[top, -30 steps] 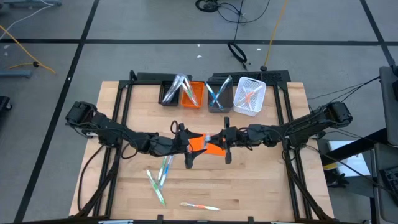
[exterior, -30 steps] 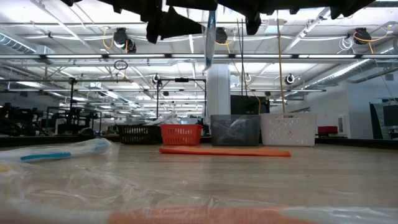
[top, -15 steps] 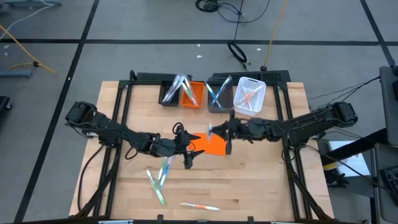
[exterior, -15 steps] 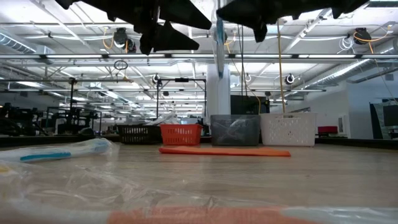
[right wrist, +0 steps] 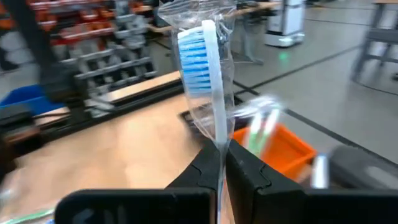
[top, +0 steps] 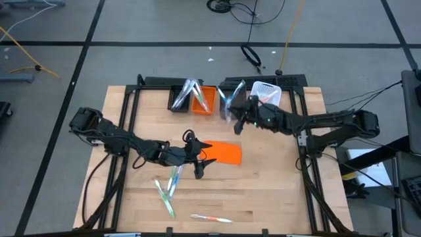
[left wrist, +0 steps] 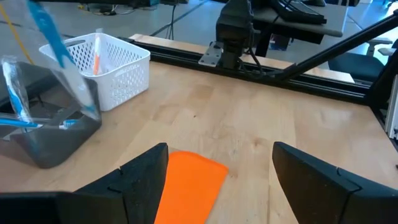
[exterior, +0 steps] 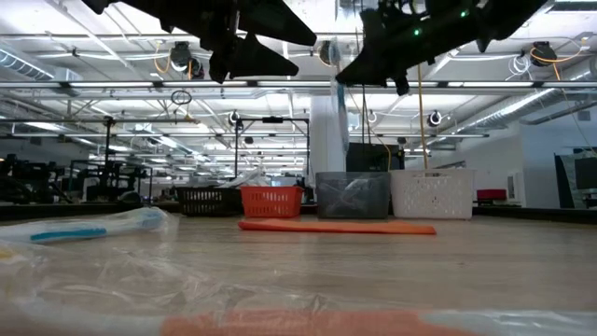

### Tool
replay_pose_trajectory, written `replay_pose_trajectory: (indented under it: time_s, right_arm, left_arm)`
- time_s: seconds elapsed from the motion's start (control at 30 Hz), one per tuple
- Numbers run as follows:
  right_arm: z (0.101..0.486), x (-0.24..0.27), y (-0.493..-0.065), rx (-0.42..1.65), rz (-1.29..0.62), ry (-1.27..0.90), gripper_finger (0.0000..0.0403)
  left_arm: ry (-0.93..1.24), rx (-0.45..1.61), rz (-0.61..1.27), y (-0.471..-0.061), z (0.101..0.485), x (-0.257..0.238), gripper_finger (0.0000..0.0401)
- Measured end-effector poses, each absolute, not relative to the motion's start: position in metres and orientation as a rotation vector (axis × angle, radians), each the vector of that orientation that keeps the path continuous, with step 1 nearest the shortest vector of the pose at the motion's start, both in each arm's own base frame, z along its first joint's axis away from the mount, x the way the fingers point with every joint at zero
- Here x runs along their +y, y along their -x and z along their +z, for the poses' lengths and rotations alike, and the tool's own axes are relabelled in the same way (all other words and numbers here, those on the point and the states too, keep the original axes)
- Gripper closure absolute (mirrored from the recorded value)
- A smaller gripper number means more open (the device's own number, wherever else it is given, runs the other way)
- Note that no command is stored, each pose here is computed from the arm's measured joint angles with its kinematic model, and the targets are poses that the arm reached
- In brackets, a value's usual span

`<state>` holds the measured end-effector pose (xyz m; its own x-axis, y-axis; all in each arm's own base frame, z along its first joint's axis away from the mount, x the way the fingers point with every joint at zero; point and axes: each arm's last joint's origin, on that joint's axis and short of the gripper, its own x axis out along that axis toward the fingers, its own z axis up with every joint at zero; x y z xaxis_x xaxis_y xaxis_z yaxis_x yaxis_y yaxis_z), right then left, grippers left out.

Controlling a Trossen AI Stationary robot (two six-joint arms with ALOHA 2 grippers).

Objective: Pick & Place Toothbrushes
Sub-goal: Put the blue toothbrush into the black transparent bin

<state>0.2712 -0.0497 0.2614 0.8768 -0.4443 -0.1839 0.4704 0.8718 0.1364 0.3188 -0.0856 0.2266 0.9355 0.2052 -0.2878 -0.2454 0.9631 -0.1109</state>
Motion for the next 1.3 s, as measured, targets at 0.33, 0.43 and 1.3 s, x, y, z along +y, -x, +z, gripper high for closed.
replay_pose_trajectory:
  time_s: [0.33,0.43,1.3]
  right_arm:
    - [0.256,-0.105,-0.254,0.188,-0.689,-0.196,0.04]
    - [0.255,-0.118,-0.248,0.192,-0.712,-0.213,0.04]
    - [0.235,-0.151,-0.234,0.312,-0.75,-0.322,0.0399]
  left_arm:
    - [0.146,0.278,0.232,-0.319,0.227,-0.085,0.0116]
    - [0.146,0.278,0.233,-0.319,0.227,-0.085,0.0116]
    - [0.143,0.276,0.234,-0.319,0.227,-0.085,0.0116]
